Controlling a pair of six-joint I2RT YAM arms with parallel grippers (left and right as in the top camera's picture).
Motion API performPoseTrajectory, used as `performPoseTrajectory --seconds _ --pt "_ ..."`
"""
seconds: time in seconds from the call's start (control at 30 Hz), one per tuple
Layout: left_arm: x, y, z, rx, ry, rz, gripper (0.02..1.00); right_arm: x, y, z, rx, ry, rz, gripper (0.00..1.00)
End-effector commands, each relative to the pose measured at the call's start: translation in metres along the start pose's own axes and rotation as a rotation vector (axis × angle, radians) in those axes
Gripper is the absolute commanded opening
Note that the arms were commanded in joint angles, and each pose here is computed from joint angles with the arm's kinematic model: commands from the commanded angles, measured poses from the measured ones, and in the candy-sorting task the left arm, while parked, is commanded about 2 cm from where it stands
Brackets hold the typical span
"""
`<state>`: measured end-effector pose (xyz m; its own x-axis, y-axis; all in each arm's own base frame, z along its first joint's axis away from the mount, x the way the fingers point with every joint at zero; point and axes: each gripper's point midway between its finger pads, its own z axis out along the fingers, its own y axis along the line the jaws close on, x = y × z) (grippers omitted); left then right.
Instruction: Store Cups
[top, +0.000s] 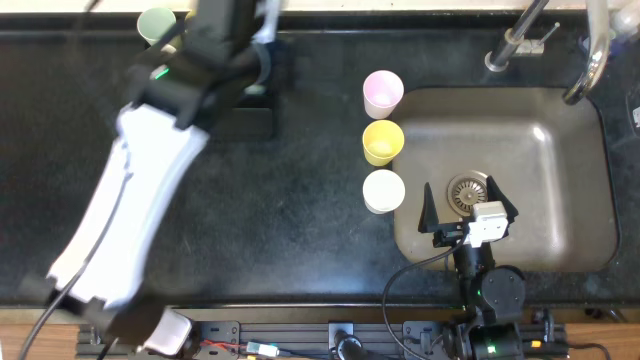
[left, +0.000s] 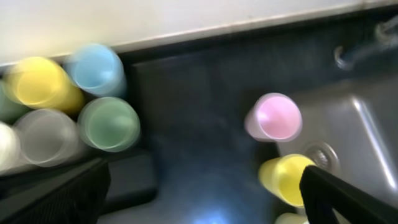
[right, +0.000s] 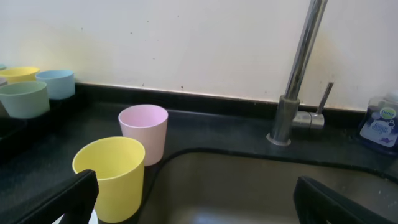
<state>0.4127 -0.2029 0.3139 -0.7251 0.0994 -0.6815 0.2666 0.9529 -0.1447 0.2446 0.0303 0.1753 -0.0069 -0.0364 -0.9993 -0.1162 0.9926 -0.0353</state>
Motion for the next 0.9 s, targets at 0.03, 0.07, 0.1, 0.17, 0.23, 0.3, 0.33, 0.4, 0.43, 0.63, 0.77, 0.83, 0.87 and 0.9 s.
performPoseTrajectory --seconds 0.03,0.07,0.1,0.17,0.23,0.3,0.33,0.4,0.43,0.63,0.77,0.83,0.87,0.9 --pt "0.019 -0.037 0.05 -0.055 0.152 -0.157 1.0 0.003 0.003 0.0 -0.013 0.0 0.004 0.998" --pt "0.026 -0.043 0.062 -0.078 0.191 -0.162 1.0 0.003 0.003 0.0 -0.012 0.0 0.004 0.998" --pt "0.031 -0.047 0.07 -0.096 0.22 -0.161 1.0 0.003 0.003 0.0 -0.012 0.0 0.004 0.996" --pt "0.043 -0.054 0.09 -0.126 0.276 -0.16 1.0 0.003 0.003 0.0 -0.013 0.0 0.004 0.998" --pt "0.05 -0.062 0.109 -0.134 0.31 -0.156 1.0 0.003 0.003 0.0 -0.012 0.0 0.004 0.998" --pt "0.058 -0.067 0.132 -0.146 0.334 -0.18 1.0 0.003 0.003 0.0 -0.013 0.0 0.004 0.996" --pt "0.06 -0.067 0.139 -0.151 0.338 -0.193 1.0 0.003 0.003 0.0 -0.012 0.0 0.004 0.998" --pt "0.068 -0.068 0.158 -0.163 0.356 -0.224 1.0 0.003 0.003 0.0 -0.012 0.0 0.004 0.998" --pt "0.072 -0.068 0.166 -0.169 0.365 -0.237 1.0 0.003 0.003 0.0 -0.013 0.0 0.004 0.996" --pt "0.083 -0.075 0.207 -0.158 0.358 -0.237 1.0 0.003 0.003 0.0 -0.013 0.0 0.004 1.0" --pt "0.087 -0.075 0.218 -0.159 0.357 -0.243 1.0 0.003 0.003 0.0 -0.013 -0.001 0.004 0.998" --pt "0.092 -0.075 0.226 -0.164 0.366 -0.256 0.886 0.003 0.003 0.0 -0.012 0.0 0.004 0.998" --pt "0.094 -0.075 0.228 -0.165 0.371 -0.256 0.803 0.003 0.003 0.0 -0.013 0.0 0.004 0.996" --pt "0.096 -0.075 0.23 -0.164 0.377 -0.255 0.663 0.003 0.003 0.0 -0.013 0.0 0.004 0.998"
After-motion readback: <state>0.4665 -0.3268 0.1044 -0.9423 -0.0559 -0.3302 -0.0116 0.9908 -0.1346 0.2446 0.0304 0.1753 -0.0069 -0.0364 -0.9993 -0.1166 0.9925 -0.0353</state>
